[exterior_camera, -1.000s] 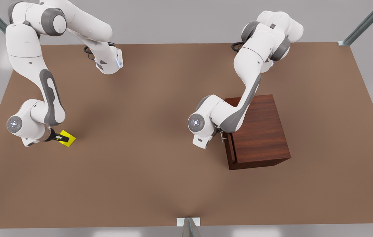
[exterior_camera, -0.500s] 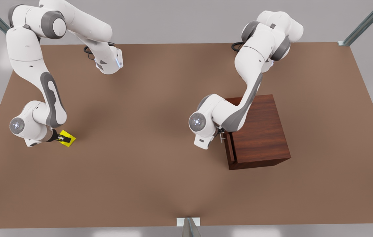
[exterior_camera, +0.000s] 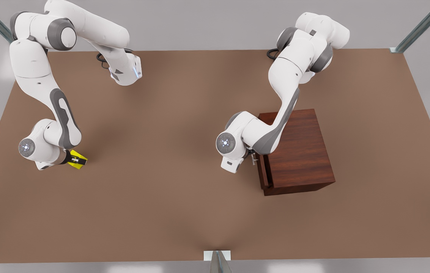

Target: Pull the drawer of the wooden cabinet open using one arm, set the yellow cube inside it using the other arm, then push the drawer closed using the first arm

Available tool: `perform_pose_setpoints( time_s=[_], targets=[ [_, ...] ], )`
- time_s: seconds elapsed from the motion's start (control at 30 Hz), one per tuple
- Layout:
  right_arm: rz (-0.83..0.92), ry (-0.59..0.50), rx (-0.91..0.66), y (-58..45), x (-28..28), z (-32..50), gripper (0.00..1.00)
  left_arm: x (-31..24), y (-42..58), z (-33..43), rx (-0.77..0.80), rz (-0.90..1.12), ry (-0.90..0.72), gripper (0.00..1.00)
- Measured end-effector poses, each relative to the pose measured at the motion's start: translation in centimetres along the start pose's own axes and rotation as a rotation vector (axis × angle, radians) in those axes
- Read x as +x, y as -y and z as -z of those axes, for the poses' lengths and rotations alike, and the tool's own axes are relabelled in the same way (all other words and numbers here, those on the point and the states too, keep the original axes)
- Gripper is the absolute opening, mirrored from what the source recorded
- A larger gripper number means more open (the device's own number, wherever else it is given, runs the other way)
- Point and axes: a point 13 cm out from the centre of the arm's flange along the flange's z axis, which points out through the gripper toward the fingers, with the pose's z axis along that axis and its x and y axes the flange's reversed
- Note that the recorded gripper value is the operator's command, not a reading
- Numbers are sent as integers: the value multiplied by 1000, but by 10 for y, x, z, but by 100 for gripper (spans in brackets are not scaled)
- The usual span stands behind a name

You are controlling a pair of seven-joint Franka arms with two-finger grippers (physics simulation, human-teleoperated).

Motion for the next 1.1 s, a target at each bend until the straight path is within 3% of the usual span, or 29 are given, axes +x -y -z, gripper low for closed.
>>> perform_pose_setpoints(
  time_s=[0.13, 0.5, 0.67, 1.1],
  targets=[
    [5, 9, -3, -1, -2, 3, 68, 7, 8, 3, 17, -9, 0, 91],
    [91, 10, -49, -63, -30, 62, 68, 15, 32, 16, 58, -25, 30, 91],
    [176, -45, -87, -125, -23, 78, 68, 20, 46, 19, 79, -34, 47, 91],
    [312, -47, -98, -211, -17, 108, 68, 44, 68, 27, 99, -47, 68, 92]
  ],
)
